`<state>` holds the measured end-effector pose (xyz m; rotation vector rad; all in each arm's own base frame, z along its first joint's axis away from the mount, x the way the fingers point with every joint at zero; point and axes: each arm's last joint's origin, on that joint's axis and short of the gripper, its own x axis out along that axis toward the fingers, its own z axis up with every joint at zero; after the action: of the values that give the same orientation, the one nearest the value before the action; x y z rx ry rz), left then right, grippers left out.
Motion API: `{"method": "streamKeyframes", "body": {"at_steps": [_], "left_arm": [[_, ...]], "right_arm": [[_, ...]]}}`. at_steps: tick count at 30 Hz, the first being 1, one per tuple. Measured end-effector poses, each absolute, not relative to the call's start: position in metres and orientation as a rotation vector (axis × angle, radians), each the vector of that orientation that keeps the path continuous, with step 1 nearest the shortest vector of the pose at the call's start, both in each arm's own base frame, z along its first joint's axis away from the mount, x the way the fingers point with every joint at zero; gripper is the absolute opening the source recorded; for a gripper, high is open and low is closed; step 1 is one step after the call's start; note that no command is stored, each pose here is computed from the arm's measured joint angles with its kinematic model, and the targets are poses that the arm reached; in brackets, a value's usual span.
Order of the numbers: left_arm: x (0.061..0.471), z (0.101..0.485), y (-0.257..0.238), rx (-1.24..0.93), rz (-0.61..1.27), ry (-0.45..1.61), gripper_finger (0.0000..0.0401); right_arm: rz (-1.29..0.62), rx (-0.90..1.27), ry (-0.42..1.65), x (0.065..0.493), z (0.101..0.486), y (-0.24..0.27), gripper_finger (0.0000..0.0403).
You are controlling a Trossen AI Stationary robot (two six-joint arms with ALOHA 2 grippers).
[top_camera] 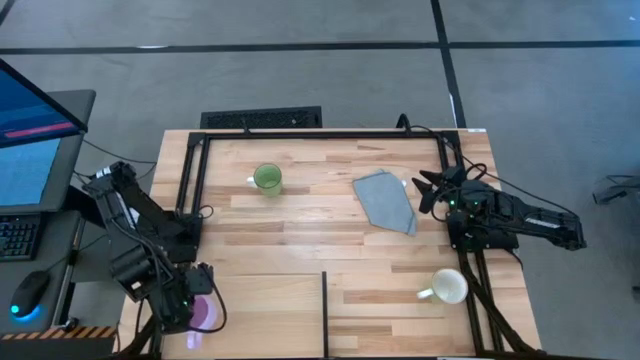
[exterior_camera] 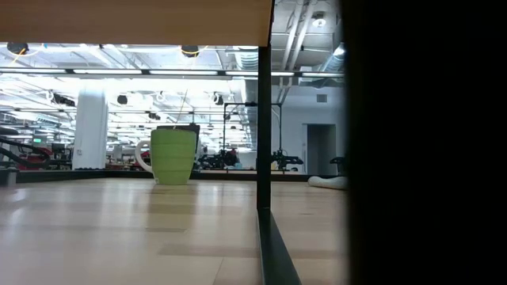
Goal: Stack small to large cups/mugs on shelf
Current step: Put the purple mug on the shelf, then put the green mug on the shelf
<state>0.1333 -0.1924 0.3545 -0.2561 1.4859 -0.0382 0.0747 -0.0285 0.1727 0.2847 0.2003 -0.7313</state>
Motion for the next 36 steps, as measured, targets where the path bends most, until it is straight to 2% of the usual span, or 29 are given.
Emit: {"method": "streamKeyframes", "body": {"at_steps": [13, 19, 27, 36], "left_arm": [[0.128, 0.377, -0.185, -0.283, -0.01, 1.486, 0.008], [0.127, 0.397, -0.183, -0.327, -0.078, 1.443, 0.008], [0.13, 0.427, -0.171, -0.135, -0.09, 1.098, 0.008], [0.137, 0.443, -0.139, 0.172, 0.125, 0.739, 0.008]], "right_arm": [[-0.733, 0.283, 0.21, 0.074, 0.172, -0.028, 0.0216], [-0.733, 0.281, 0.219, 0.074, 0.171, -0.028, 0.0216], [-0.734, 0.281, 0.22, 0.074, 0.171, -0.028, 0.0216], [-0.735, 0.279, 0.219, 0.074, 0.171, -0.028, 0.0216]]}}
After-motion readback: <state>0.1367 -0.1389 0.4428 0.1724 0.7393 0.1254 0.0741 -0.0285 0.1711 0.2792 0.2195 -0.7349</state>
